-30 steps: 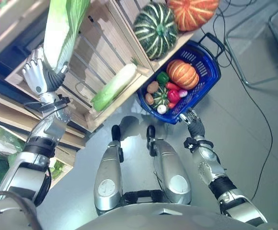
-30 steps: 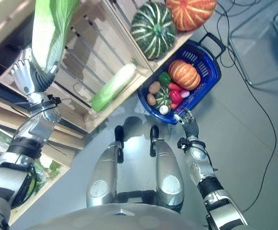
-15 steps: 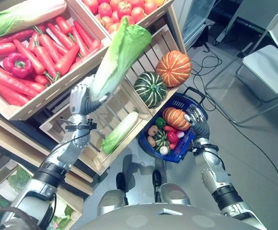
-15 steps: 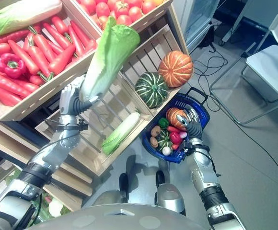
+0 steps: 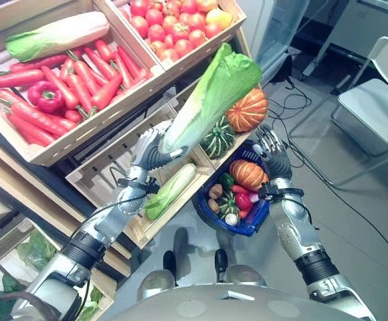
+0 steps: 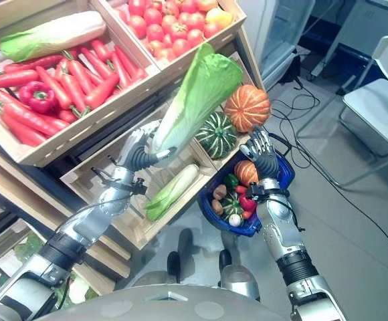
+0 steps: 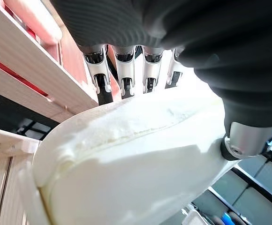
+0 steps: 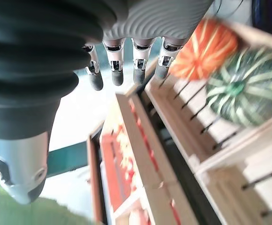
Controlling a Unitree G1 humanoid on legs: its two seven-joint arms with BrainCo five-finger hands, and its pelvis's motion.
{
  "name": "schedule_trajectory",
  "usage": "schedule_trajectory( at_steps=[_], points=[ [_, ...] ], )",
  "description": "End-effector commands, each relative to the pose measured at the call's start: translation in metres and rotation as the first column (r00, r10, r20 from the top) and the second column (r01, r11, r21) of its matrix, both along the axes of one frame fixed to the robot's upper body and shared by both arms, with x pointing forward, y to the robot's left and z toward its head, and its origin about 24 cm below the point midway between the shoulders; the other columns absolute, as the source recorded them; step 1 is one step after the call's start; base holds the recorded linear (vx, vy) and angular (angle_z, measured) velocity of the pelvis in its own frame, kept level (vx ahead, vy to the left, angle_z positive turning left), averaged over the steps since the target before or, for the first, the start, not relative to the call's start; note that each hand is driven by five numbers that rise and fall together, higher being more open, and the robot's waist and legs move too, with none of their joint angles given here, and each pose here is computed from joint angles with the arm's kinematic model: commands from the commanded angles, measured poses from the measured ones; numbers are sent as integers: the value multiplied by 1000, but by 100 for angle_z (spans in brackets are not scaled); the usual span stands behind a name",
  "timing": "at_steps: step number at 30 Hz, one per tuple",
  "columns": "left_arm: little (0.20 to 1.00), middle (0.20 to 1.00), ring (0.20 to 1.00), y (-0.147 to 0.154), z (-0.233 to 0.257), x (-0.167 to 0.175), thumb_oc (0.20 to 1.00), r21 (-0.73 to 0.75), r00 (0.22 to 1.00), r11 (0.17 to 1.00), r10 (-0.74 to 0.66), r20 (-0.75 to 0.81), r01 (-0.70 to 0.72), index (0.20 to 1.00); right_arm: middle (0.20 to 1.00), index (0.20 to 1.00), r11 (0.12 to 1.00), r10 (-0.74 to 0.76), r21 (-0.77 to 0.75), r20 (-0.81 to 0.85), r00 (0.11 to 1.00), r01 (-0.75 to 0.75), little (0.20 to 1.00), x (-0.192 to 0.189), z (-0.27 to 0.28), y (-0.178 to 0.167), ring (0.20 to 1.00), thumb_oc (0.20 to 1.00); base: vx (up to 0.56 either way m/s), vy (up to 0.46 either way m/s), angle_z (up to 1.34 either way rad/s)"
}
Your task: Pick up fruits and vegetables into the basket
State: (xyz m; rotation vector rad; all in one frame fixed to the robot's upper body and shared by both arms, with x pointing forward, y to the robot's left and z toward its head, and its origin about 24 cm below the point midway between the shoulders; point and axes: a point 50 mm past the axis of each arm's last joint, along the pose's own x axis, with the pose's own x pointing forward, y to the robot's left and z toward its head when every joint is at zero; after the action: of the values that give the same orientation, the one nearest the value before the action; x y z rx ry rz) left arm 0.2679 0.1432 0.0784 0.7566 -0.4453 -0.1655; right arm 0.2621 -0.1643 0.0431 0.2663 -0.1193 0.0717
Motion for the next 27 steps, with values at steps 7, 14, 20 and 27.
schedule_trajectory(
  at_steps=[7,14,20,27],
  points=[
    [200,200,200,-20,34,-11,200,-117,957,951,-281,71,288,200,1000,1000,989,124,61,170,978,-136,1000,4,29,11,1000,1000,3,-3,1],
    [200,200,200,-29,33,-16,200,-114,921,914,-389,21,389,200,1000,1000,980,174,63,191,966,-189,1000,7,34,17,1000,1000,4,-2,0],
    [200,200,200,-34,23,-19,200,-88,887,891,-452,-97,445,200,1000,1000,961,237,80,252,938,-265,1000,6,45,20,1000,1000,-2,1,-2],
    [200,200,200,-32,10,-18,200,-64,865,889,-455,-213,453,200,1000,1000,943,276,91,329,903,-321,1000,7,61,23,1000,1000,0,0,0]
  ],
)
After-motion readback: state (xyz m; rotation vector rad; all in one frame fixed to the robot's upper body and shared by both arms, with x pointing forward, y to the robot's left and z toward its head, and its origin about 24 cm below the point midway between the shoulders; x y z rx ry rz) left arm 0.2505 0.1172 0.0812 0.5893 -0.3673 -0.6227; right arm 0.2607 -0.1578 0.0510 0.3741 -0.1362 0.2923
